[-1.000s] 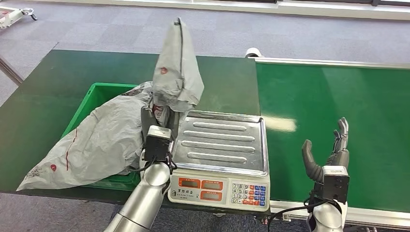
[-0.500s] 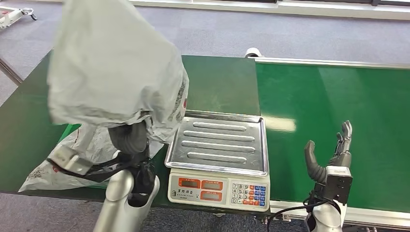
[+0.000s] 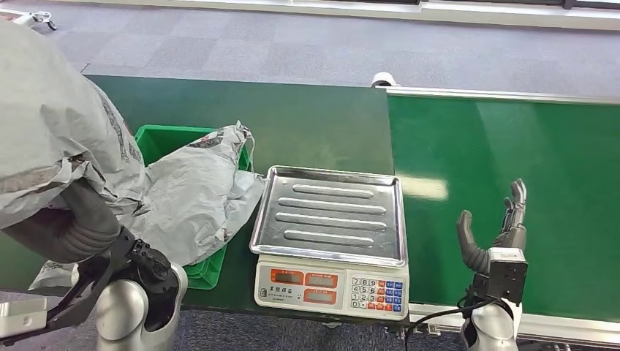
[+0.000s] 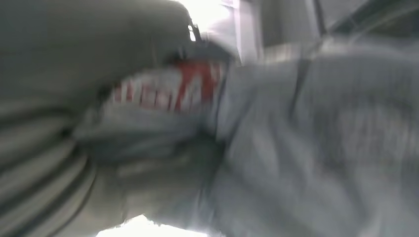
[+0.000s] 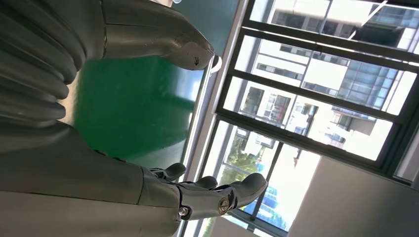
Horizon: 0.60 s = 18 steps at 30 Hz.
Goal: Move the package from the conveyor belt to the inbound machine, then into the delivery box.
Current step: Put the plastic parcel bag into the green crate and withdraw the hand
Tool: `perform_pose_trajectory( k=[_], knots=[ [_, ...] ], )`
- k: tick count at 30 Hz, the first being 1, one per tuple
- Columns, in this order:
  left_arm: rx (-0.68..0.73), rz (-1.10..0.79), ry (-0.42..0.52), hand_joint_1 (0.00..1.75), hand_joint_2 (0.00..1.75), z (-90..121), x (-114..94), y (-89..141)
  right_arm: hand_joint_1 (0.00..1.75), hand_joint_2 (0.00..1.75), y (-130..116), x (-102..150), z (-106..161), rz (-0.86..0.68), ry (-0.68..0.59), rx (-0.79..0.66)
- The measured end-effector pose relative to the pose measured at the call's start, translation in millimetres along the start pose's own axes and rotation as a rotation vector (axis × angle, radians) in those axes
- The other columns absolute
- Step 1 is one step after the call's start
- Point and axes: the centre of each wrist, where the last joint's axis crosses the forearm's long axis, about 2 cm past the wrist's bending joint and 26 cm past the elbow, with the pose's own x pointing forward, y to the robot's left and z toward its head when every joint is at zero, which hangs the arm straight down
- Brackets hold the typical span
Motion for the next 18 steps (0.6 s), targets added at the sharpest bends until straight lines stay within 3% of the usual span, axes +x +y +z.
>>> perform_pose_trajectory(
  k=[4,6,8,12,18],
  knots=[
    [-0.034,-0.221,-0.073,1.75,1.75,4.4,-6.2,3.4,0.0,1.75,-0.4,-0.1,2.2,0.007,0.002,0.008],
    [-0.127,-0.472,-0.134,1.75,1.75,6.7,-22.9,10.8,0.0,1.75,-1.0,0.3,5.1,0.014,0.006,0.025],
    [-0.21,-0.694,-0.129,1.75,1.75,6.8,-44.4,25.9,0.0,1.75,-1.3,1.1,7.0,0.018,0.009,0.042],
    [-0.228,-0.926,0.02,1.75,1.75,15.1,-72.7,61.7,0.0,1.75,-2.5,1.5,11.6,0.021,0.018,0.058],
    [-0.222,-1.156,0.276,1.75,1.75,33.5,-90.2,96.0,0.0,1.75,-4.6,1.6,16.5,0.027,0.028,0.071]
  ],
)
